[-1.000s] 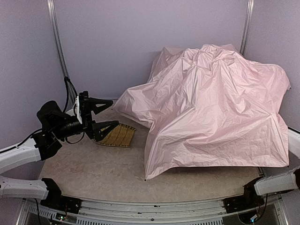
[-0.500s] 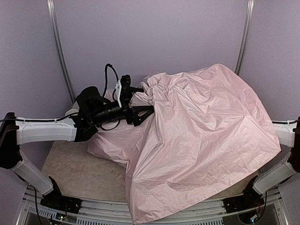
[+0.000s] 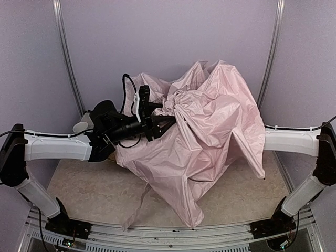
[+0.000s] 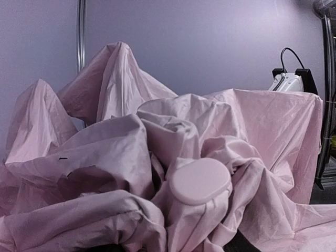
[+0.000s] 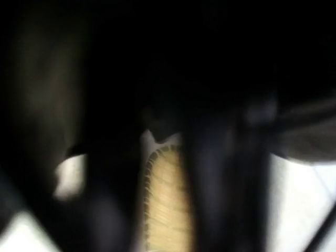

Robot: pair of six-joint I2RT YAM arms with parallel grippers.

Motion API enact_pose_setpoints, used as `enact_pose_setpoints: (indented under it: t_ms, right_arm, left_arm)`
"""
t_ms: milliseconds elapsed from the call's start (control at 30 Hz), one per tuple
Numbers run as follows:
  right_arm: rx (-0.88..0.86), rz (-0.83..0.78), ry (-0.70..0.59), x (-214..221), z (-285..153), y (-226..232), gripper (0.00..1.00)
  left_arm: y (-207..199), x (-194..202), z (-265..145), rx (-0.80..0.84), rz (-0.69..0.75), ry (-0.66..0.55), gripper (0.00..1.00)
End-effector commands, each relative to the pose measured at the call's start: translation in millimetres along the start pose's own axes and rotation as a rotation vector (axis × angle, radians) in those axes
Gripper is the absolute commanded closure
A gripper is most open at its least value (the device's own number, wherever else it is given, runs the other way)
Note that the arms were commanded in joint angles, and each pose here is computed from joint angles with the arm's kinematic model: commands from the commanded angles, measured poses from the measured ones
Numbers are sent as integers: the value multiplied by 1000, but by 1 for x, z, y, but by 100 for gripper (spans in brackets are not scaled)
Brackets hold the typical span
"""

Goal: Put away the umbrella

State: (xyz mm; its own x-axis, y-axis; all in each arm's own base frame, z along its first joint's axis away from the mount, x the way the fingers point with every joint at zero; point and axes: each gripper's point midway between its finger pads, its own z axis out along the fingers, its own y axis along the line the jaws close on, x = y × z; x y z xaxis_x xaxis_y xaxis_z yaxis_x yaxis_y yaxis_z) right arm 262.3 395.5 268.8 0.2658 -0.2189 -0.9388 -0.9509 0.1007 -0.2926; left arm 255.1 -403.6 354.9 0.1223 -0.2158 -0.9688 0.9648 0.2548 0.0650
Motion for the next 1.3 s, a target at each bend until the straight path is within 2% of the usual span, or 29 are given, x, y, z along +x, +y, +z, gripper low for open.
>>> enact_pose_setpoints:
  t_ms: [0,33,67,267,433,500,567,667,767,967,1267]
  right_arm:
    - [71,50,-6,3,-20,-5,10]
    - [110,79,4,7,-26,-12,1]
    - [155,106,20,14,-35,-20,0]
    - [489,235,62,62,-125,-69,0]
    - [815,236,83,75,-214,-97,0]
    - [902,215,80,65,-241,-104,0]
    - [903,161,40,39,-254,-101,0]
    - [743,21,-43,-8,-243,-78,0]
    - [550,1,-136,-41,-224,-53,0]
    - [300,5,-137,-44,-147,-19,0]
    - [57,-123,-248,-97,-26,1,0]
  left_arm:
    - [1,-34,-16,-10,46,-104,76]
    - [6,-37,-22,-30,48,-111,78]
    - [13,-42,-28,-54,50,-120,79]
    - [55,-59,-73,-219,63,-146,84]
    - [70,-65,-98,-306,109,-141,88]
    - [73,-66,-104,-326,123,-131,90]
    - [76,-64,-107,-338,134,-108,90]
    - [76,-62,-109,-331,144,-89,90]
    - [72,-63,-107,-307,140,-94,91]
    - [43,-61,-82,-146,79,-122,93]
    - [-32,-32,-19,168,-22,-129,95]
